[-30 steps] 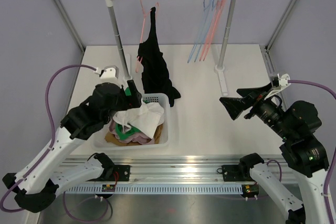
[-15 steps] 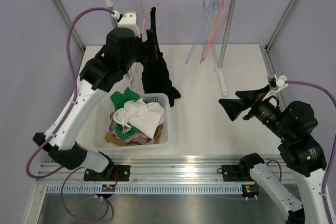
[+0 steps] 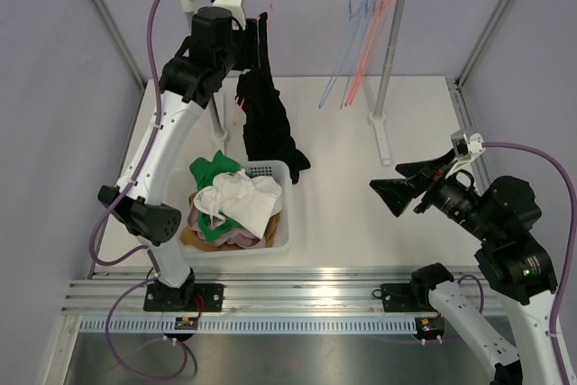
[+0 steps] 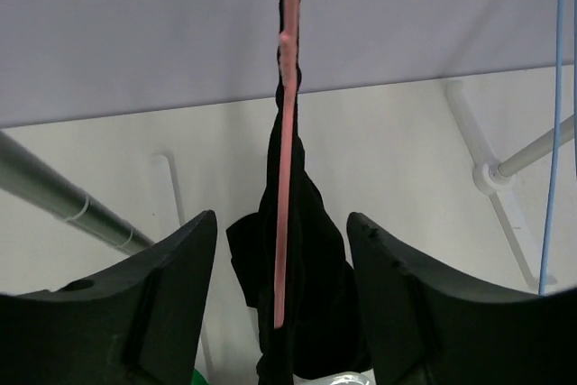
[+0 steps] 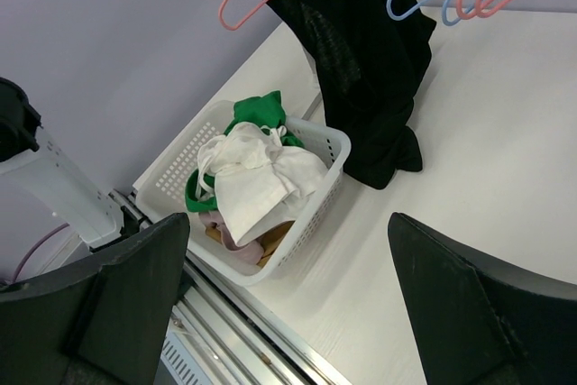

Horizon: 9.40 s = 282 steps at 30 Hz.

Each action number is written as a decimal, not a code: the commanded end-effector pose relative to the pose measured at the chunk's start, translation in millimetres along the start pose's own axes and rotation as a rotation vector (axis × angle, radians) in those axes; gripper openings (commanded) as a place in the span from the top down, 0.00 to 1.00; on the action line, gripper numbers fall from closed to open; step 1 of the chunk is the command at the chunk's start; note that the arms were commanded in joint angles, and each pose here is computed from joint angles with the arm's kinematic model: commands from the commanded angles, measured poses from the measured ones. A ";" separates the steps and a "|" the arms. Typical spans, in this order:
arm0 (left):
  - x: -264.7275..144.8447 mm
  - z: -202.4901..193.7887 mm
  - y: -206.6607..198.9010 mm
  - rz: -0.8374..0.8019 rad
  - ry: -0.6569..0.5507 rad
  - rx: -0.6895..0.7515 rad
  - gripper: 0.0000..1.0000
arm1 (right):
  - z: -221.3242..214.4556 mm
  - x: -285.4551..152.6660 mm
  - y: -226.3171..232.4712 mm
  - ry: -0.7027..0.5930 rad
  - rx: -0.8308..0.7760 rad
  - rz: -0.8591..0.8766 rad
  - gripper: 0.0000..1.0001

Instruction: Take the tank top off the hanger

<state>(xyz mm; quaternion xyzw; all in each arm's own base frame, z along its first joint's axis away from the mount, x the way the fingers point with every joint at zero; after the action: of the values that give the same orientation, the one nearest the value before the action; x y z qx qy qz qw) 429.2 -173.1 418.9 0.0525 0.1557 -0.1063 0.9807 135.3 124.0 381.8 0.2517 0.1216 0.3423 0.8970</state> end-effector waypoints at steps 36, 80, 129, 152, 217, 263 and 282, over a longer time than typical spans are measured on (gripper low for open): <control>63.4 -9.9 13.9 -0.084 0.048 -0.027 1.00 | -4.6 9.0 5.0 0.033 -0.020 0.074 0.00; -195.6 -67.0 -134.3 -0.754 -0.032 -0.179 1.00 | -2.0 21.4 8.4 0.011 0.062 0.117 0.02; -267.5 -152.5 -229.2 -0.985 0.096 -0.095 1.00 | -3.5 36.6 -159.7 -0.080 -0.020 -0.839 1.00; -280.5 -34.5 -214.9 -0.966 -0.591 -0.290 1.00 | -20.0 39.0 -71.8 -0.036 0.060 -0.239 1.00; 32.6 56.1 -60.0 -0.159 -0.174 -0.201 1.00 | -21.1 1.7 -30.7 0.028 -0.029 -0.101 0.00; -180.9 -62.2 9.9 -0.125 -0.142 -0.323 0.01 | -177.1 136.8 -202.8 0.471 0.159 -0.849 0.00; -247.1 -209.4 78.3 0.204 -0.024 -0.174 0.01 | -231.7 158.5 -218.3 0.608 0.053 -0.823 0.86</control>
<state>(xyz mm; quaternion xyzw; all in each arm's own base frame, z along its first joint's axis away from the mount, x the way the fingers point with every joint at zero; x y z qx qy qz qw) 152.9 -37.7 315.5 -0.0380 0.1726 -0.0393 0.9835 270.3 170.9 42.7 0.0826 0.5158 0.0001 0.8527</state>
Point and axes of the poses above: each gripper's point midway between its finger pads, its own x axis out along the fingers, its own y axis along the line the jaws close on, z = x × y, the point moved 3 cm from there along -x, back along the fingers, and after that the axes turned 9 degrees about x, right-handed, at the moved point
